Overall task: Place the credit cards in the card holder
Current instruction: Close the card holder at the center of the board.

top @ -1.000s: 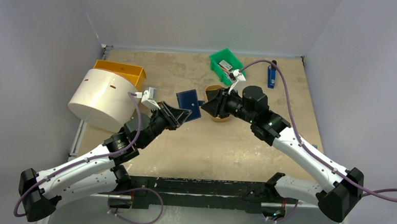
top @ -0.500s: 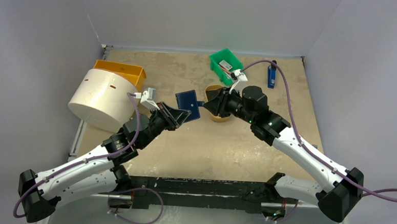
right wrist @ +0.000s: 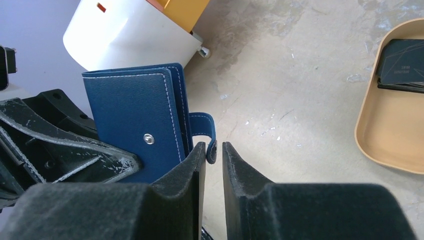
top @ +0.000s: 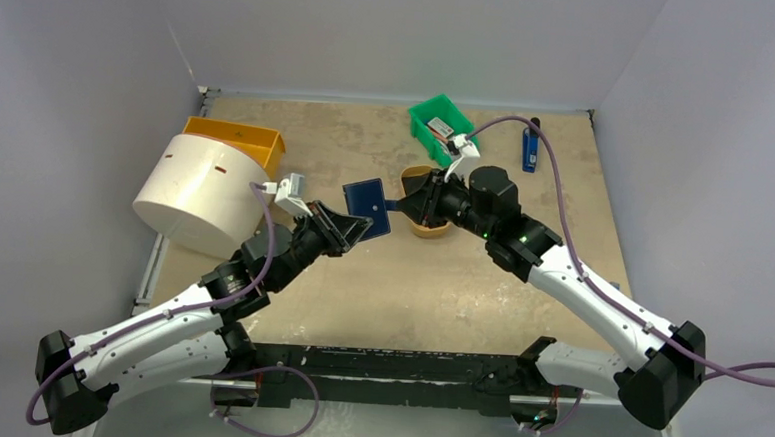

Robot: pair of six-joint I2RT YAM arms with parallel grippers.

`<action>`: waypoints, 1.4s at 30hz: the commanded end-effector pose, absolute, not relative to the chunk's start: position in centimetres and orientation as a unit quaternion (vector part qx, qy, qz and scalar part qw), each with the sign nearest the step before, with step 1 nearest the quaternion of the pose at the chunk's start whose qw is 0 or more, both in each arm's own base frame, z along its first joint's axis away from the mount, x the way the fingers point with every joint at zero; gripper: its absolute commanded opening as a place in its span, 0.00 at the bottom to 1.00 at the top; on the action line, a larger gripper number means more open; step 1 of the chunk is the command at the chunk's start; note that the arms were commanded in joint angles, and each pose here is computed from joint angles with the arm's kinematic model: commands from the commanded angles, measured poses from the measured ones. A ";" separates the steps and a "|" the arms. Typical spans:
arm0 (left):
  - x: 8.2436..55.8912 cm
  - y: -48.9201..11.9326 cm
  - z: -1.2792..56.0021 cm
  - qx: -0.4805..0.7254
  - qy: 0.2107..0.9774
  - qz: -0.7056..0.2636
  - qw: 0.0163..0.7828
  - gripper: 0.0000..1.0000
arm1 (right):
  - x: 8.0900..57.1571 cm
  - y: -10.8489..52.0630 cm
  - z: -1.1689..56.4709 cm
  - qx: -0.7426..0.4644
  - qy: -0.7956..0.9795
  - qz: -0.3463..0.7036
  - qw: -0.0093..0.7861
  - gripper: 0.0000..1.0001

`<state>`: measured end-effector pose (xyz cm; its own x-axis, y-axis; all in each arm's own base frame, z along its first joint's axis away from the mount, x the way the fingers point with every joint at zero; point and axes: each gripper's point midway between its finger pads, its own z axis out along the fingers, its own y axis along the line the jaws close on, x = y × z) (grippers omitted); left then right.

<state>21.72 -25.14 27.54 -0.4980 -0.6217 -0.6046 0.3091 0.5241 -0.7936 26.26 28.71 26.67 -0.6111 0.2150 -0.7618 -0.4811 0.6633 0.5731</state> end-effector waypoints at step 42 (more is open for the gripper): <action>21.4 -24.9 29.9 -0.111 0.694 -0.504 0.502 0.00 | 25.6 29.3 28.9 -0.095 0.780 0.433 0.441 0.10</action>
